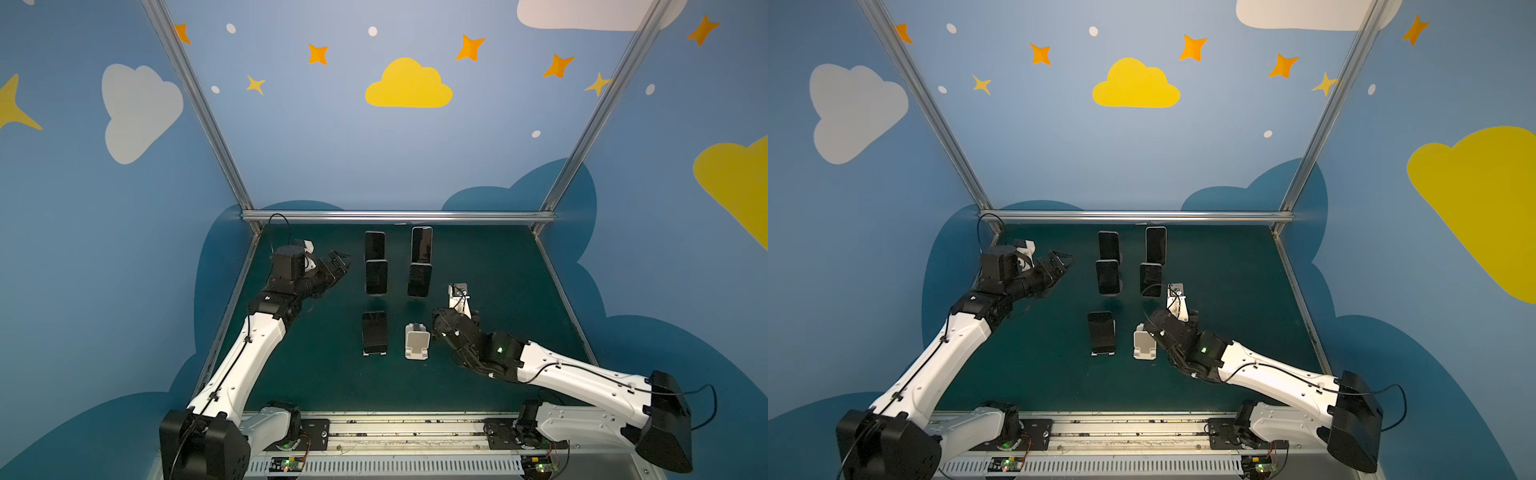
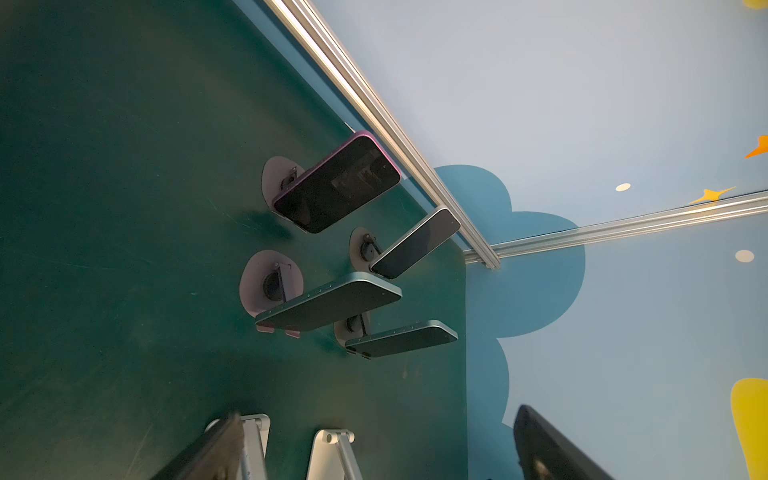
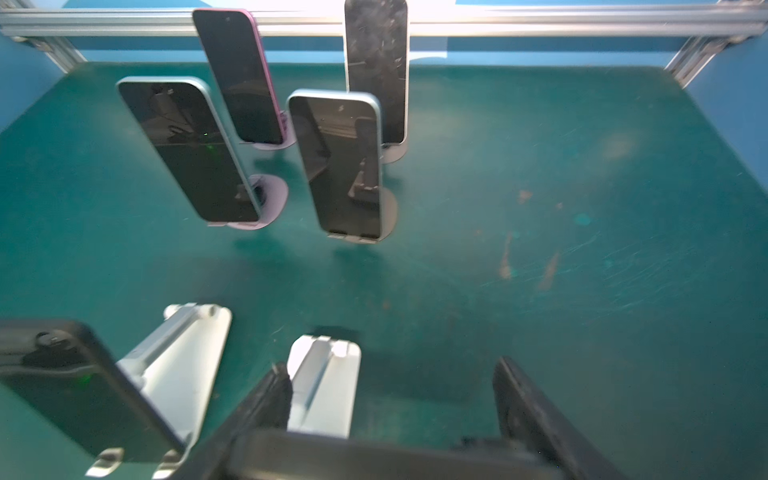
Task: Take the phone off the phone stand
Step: 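Carry the phone with the right gripper farther from the robot, beside the far phones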
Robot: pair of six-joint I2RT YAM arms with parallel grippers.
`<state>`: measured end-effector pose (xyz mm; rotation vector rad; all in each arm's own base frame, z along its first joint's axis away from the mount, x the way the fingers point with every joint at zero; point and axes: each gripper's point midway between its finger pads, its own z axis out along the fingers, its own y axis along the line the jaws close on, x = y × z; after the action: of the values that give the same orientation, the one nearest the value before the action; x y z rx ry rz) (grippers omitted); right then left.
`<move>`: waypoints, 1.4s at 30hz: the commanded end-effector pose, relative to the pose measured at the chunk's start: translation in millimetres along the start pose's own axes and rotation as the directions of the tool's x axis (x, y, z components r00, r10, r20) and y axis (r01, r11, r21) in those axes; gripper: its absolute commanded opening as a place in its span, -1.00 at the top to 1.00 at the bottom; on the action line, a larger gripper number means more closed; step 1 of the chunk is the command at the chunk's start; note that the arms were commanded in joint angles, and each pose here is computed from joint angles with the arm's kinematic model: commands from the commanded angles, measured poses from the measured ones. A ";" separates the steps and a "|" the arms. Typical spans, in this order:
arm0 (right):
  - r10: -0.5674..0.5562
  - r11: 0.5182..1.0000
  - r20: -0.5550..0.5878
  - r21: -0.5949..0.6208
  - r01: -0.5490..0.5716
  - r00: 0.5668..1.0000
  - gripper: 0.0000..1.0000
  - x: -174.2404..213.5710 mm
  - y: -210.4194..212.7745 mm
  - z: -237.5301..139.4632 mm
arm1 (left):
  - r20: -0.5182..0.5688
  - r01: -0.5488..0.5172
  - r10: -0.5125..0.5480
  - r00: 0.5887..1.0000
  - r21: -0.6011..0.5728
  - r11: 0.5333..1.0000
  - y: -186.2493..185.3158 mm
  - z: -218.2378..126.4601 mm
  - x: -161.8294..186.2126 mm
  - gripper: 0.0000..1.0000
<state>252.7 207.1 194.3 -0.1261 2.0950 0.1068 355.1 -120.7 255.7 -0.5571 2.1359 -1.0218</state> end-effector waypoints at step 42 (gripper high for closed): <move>0.028 0.996 -0.120 0.092 -0.017 0.992 -0.37 -85.8 -122.7 162.9 | -0.017 -0.028 0.028 0.999 0.016 0.999 -3.4 5.2 2.5 -1.00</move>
<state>440.0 106.5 171.1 -0.0162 2.2393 -0.0011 356.7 -123.8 253.3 -0.5459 2.1438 -1.0258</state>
